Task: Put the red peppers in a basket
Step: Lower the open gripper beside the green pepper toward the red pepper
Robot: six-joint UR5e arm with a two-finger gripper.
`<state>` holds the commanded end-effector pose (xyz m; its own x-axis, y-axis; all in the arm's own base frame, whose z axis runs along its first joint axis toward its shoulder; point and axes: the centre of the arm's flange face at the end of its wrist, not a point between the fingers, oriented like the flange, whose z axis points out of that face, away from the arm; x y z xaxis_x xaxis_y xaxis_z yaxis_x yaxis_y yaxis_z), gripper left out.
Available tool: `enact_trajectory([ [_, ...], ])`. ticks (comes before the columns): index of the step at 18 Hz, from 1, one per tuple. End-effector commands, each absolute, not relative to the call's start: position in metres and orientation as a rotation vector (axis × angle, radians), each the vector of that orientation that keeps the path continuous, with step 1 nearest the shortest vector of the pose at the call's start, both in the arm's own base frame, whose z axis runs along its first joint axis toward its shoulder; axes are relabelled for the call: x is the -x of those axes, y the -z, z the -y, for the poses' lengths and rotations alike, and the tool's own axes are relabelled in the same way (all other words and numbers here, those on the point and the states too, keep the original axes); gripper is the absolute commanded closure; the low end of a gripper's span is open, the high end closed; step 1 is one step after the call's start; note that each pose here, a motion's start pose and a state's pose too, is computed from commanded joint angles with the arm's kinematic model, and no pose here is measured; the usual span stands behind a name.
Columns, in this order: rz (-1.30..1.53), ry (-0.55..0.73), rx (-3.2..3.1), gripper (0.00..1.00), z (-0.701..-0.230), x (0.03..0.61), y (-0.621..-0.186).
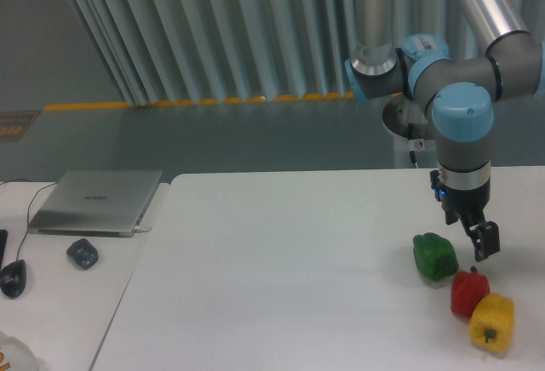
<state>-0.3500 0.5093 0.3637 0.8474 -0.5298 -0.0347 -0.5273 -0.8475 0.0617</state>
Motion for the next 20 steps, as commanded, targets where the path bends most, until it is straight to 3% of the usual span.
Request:
enact_trajectory([
  [9, 0.749, 0.086, -3.016, 0.00, -0.517, 0.337, -0.358],
  [14, 0.716, 0.195, -3.108, 0.00, -0.526, 0.328, -0.345],
  [20, 0.684, 0.149, -3.210, 0.00, -0.527, 0.326, -0.351],
])
